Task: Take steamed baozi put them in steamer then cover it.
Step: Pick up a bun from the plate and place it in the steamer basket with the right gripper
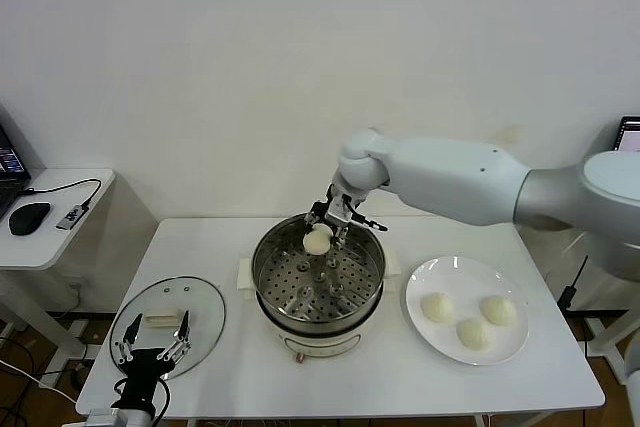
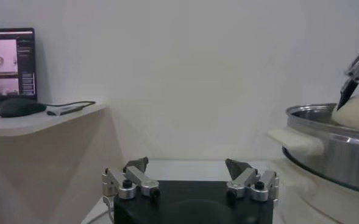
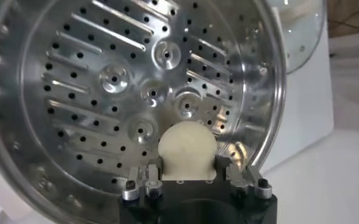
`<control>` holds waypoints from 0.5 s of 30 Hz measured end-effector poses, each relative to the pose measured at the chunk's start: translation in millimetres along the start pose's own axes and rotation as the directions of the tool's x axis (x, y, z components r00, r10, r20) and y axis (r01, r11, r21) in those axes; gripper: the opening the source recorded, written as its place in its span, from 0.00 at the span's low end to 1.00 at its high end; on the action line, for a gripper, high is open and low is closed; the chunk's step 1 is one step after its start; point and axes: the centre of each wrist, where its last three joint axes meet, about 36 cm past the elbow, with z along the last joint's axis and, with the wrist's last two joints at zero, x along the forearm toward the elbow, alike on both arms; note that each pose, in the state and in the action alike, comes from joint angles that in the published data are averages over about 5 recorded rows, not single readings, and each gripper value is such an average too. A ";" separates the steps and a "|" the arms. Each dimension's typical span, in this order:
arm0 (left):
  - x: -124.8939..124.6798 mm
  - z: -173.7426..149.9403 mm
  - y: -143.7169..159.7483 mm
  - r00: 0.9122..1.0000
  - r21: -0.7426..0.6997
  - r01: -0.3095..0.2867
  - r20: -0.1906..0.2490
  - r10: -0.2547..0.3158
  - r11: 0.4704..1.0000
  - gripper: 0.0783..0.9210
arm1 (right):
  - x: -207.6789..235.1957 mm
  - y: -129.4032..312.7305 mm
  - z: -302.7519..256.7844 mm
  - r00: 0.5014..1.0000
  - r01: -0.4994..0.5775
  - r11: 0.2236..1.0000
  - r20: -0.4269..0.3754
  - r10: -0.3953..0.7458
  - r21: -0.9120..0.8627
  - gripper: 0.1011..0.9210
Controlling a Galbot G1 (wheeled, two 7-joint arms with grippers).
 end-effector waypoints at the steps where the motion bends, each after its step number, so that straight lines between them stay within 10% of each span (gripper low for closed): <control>1: -0.1 0.0 -0.2 1.000 0.001 0.000 0.001 0.000 1.000 0.88 | -3.1 0.0 0.4 1.000 0.002 1.000 0.000 -0.002 0.008 0.54; 15: -1.2 -3.1 -0.8 1.000 0.011 0.005 0.020 -0.005 1.000 0.88 | -3.2 1.1 7.7 1.000 0.004 0.998 -0.017 -0.003 0.056 0.87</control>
